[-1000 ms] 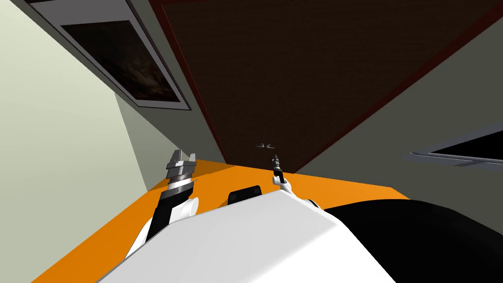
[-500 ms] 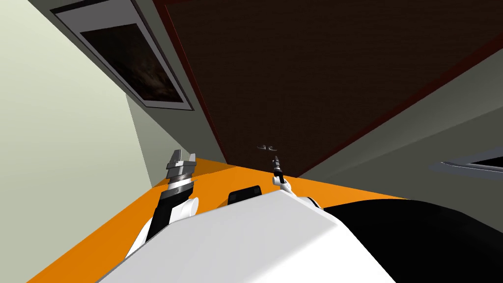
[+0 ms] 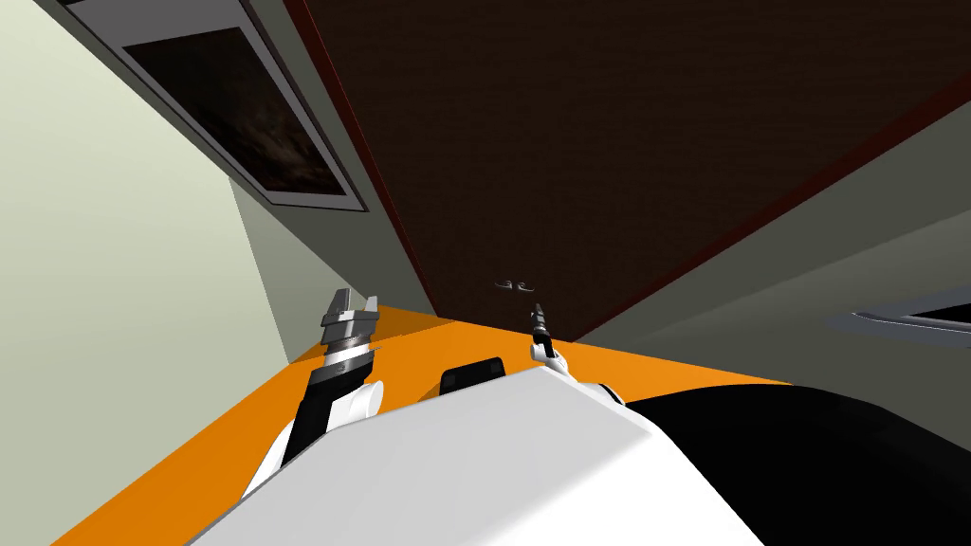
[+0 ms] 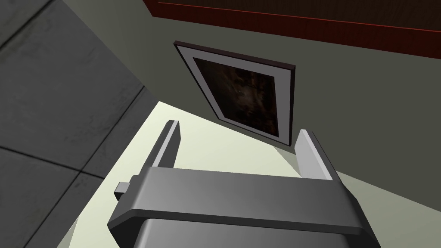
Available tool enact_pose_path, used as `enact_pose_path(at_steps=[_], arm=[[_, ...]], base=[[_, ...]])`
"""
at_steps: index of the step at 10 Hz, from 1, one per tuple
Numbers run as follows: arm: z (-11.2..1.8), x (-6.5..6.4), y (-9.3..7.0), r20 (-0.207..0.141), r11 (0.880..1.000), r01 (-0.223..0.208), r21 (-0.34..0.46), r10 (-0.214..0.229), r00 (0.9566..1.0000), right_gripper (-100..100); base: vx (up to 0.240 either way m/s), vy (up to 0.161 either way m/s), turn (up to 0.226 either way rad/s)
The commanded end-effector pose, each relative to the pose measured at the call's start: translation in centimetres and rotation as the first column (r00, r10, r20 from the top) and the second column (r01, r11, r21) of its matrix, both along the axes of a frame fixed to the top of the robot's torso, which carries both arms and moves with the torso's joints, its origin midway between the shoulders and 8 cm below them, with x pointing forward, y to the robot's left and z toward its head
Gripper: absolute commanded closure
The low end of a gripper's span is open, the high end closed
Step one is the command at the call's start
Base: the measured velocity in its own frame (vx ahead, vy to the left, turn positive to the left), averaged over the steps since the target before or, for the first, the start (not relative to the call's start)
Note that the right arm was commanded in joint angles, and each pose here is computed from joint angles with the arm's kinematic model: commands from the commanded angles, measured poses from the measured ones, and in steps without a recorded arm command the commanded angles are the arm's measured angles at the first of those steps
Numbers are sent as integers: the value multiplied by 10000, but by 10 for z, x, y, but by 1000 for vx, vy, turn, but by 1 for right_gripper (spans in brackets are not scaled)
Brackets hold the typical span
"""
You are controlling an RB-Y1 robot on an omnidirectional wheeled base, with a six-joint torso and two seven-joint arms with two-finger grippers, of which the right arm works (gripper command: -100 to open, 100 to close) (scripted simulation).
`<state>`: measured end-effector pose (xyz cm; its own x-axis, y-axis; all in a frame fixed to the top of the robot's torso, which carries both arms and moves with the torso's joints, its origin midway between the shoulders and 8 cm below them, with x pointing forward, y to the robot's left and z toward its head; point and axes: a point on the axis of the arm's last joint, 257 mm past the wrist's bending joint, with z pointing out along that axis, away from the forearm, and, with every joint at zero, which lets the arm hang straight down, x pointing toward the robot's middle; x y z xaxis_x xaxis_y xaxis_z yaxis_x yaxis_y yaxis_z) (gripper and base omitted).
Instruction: Pull the door open
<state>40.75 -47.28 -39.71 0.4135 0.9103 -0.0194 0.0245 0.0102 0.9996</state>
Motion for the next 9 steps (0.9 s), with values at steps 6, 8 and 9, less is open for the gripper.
enact_pose_path(at_steps=[6,8,9], arm=[[-22,-65,-73,-759,9932,1160,-112,-1165,9903,-100],[-20,-67,-74,-718,9932,1155,-159,-1164,9906,-100],[-10,-60,-73,-464,9939,1082,-218,-1092,9929,-100]], base=[[23,-12,-25],[34,-15,0],[-4,6,-1]])
